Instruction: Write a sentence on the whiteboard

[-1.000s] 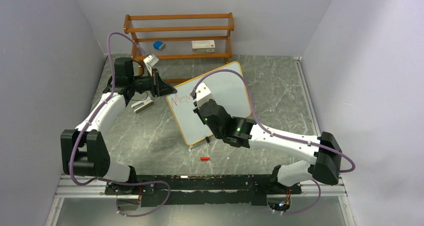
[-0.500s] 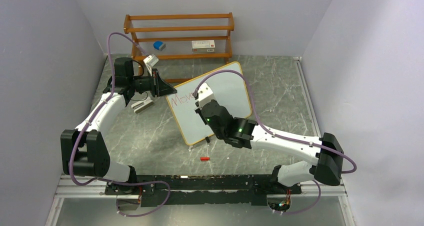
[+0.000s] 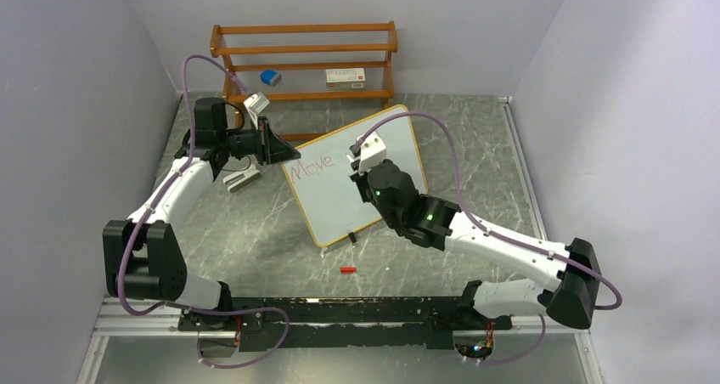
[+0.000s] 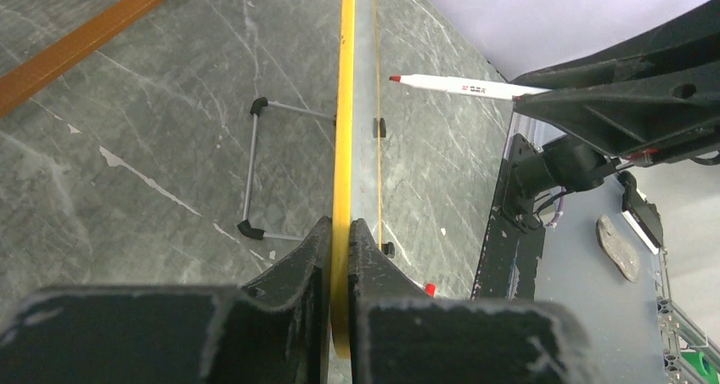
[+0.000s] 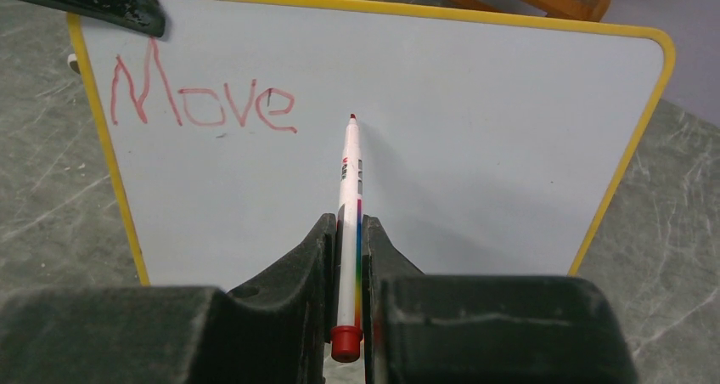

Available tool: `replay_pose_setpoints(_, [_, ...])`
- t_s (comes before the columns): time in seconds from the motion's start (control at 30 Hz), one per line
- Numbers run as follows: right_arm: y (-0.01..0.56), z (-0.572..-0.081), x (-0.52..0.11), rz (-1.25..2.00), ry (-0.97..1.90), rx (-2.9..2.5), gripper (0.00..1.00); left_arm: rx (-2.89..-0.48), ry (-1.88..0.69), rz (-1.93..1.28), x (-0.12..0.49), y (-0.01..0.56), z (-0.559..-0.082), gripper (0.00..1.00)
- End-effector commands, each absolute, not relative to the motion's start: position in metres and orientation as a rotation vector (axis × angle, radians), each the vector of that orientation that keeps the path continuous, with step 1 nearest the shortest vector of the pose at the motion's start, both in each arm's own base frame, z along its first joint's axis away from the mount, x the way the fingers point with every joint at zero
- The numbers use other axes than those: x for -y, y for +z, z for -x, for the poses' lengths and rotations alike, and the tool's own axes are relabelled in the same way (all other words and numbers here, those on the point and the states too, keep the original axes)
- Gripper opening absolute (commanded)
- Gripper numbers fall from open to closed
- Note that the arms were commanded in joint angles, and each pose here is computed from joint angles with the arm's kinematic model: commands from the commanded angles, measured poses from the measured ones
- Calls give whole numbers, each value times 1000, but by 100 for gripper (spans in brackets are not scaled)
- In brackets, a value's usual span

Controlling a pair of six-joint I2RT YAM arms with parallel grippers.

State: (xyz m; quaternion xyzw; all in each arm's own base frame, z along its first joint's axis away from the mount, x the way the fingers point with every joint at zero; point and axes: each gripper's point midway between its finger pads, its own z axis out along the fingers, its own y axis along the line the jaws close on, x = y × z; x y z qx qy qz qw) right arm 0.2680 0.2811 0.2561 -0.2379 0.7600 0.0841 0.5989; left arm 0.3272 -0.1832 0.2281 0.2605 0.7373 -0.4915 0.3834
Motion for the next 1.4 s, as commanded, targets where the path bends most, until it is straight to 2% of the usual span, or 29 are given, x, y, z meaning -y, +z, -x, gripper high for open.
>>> replay_pose_setpoints(0.0, [260,-274,-277,527,226,-1749,0,-1885,-1189,-677,177,223,-334,5])
replay_pose_setpoints(0.67, [251,-290,-286,549,230,-1757,0,-1883,-1193,-681,177,223,-334,5])
replay_pose_setpoints(1.37, [231,-280,-270,572,193,-1833,0,-1877,-1195,-684,178,224,-333,5])
